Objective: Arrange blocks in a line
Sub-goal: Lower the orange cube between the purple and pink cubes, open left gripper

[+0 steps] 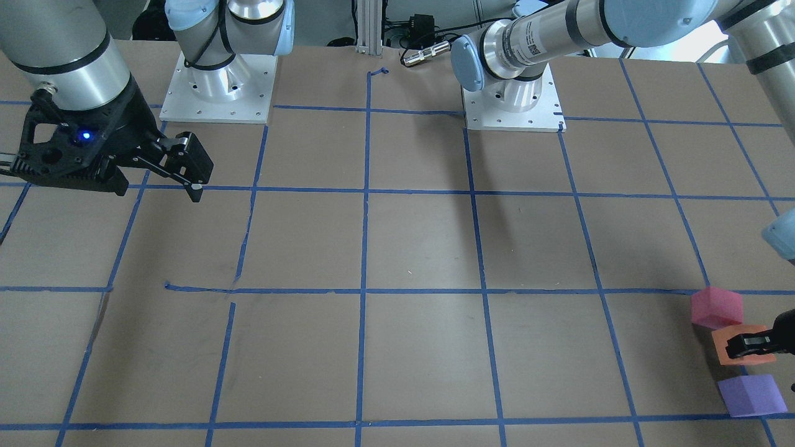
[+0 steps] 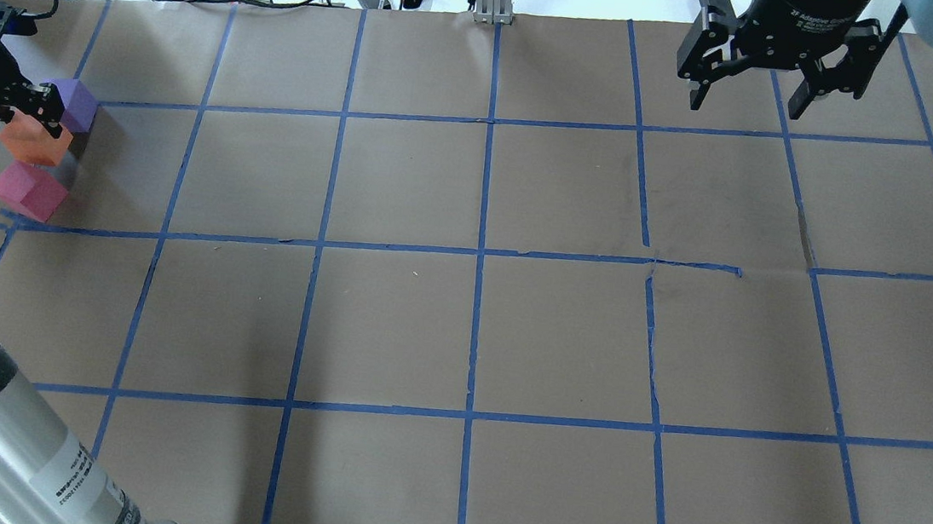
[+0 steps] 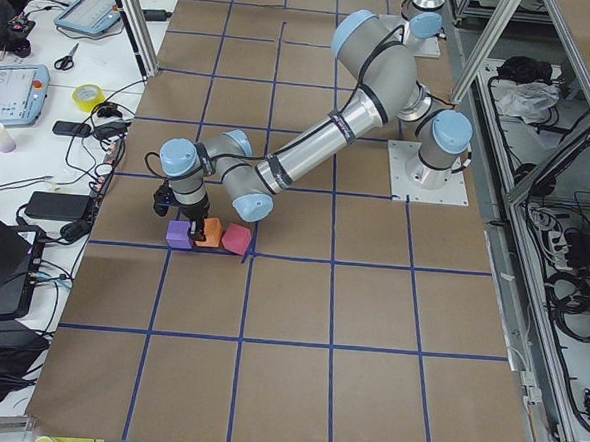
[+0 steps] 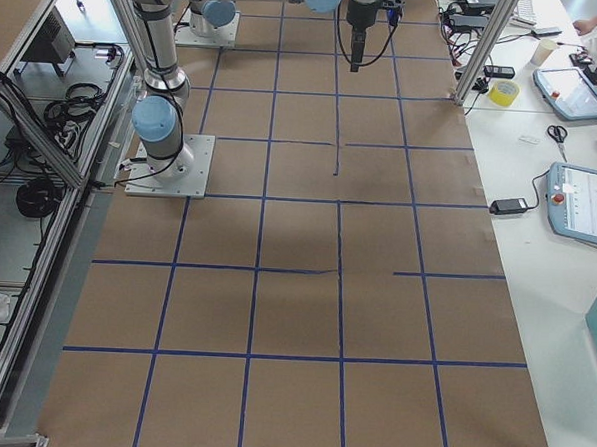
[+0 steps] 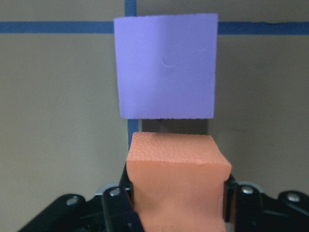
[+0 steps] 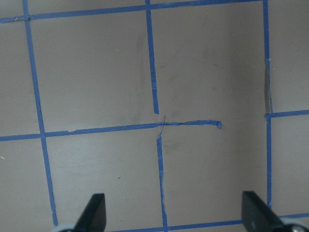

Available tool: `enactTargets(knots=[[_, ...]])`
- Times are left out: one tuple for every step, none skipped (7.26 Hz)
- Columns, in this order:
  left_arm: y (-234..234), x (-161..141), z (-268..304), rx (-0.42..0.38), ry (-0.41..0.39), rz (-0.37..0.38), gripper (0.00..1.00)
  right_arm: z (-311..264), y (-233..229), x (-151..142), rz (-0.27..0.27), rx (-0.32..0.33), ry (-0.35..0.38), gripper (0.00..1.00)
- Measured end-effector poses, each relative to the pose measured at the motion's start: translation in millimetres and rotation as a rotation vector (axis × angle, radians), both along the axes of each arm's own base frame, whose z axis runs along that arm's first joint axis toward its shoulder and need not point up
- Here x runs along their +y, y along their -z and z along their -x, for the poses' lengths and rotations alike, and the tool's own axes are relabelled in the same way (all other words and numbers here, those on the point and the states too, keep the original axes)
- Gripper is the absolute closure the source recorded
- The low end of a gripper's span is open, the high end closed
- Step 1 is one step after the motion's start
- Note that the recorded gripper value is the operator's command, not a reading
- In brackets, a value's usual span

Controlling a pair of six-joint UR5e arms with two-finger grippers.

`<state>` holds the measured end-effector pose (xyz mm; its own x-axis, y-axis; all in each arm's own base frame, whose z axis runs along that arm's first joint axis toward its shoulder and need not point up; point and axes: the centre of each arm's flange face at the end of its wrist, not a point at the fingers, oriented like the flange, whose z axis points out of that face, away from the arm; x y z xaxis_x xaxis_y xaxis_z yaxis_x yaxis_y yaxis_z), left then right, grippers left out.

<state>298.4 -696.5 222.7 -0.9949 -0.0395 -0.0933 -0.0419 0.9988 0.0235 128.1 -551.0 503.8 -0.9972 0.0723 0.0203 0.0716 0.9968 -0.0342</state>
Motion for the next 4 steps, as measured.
enactTargets(knots=[[6.6, 1.1, -1.2, 0.007, -0.002, -0.008, 1.0, 0.1, 0.0, 0.0, 0.0, 0.001, 0.0, 0.0], [11.2, 1.5, -1.6, 0.011, -0.002, -0.013, 1.0, 0.1, 0.0, 0.0, 0.0, 0.001, 0.0, 0.0], [13.7, 1.3, -1.7, 0.013, -0.001, -0.016, 1.0, 0.0, 0.1, -0.2, 0.0, 0.0, 0.0, 0.0], [16.6, 1.3, -2.0, 0.015, 0.002, -0.02, 1.0, 0.0, 0.3, -0.5, 0.001, -0.001, 0.0, 0.0]])
